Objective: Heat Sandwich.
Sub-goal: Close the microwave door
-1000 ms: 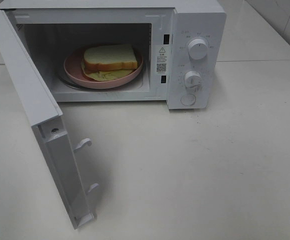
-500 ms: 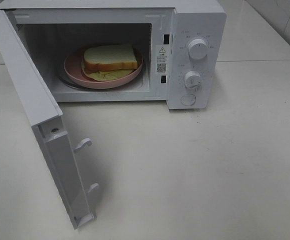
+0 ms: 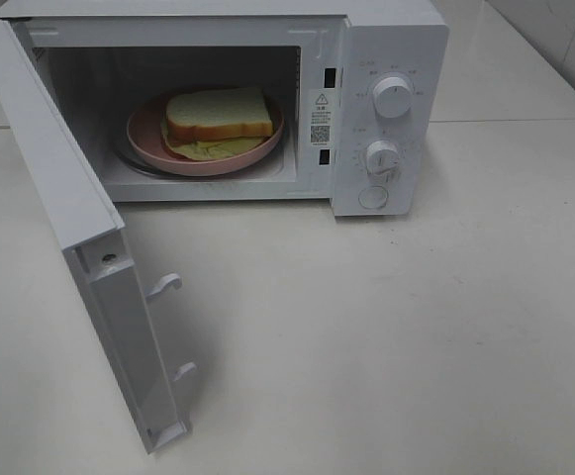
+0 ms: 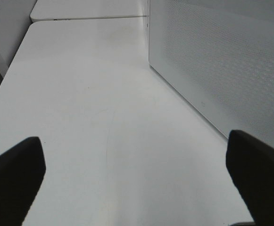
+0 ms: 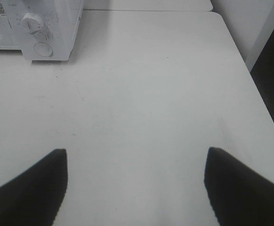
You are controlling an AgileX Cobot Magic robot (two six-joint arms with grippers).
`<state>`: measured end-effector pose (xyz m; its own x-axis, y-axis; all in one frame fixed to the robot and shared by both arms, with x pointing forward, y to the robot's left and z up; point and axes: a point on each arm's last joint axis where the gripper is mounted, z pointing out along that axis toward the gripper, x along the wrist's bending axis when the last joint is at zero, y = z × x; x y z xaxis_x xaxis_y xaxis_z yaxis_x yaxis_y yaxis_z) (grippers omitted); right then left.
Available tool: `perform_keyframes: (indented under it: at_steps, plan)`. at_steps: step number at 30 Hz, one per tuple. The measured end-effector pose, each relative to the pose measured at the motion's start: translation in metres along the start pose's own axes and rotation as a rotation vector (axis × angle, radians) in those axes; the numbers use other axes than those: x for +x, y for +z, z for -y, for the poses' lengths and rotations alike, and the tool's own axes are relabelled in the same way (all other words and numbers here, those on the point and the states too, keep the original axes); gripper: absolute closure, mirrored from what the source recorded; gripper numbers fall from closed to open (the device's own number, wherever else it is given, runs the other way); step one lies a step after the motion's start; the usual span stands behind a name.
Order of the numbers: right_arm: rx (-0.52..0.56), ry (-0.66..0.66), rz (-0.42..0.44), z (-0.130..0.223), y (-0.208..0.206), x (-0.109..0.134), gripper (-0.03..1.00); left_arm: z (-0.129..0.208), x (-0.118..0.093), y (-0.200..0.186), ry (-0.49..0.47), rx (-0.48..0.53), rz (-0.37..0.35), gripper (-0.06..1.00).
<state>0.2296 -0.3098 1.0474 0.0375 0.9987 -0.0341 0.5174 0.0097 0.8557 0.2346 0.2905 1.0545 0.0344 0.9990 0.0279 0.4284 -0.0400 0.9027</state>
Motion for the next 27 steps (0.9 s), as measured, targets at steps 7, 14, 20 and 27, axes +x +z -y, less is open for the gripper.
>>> perform_keyframes:
  at_steps: [7, 14, 20, 27]
  plan:
    - [0.000, 0.000, 0.000, 0.0000, 0.0000, 0.0000, 0.20, 0.0000, 0.0000, 0.0000, 0.000, 0.000, 0.000, -0.04]
    - [0.000, 0.000, 0.000, 0.0000, 0.0000, 0.0000, 0.20, 0.0000, 0.0000, 0.0000, 0.000, 0.000, 0.000, -0.04]
    - [0.000, 0.000, 0.000, 0.0000, 0.0000, 0.0000, 0.20, 0.0000, 0.0000, 0.0000, 0.000, 0.000, 0.000, -0.04]
    - [0.000, 0.000, 0.000, 0.0000, 0.0000, 0.0000, 0.20, 0.0000, 0.0000, 0.0000, 0.000, 0.000, 0.000, -0.04]
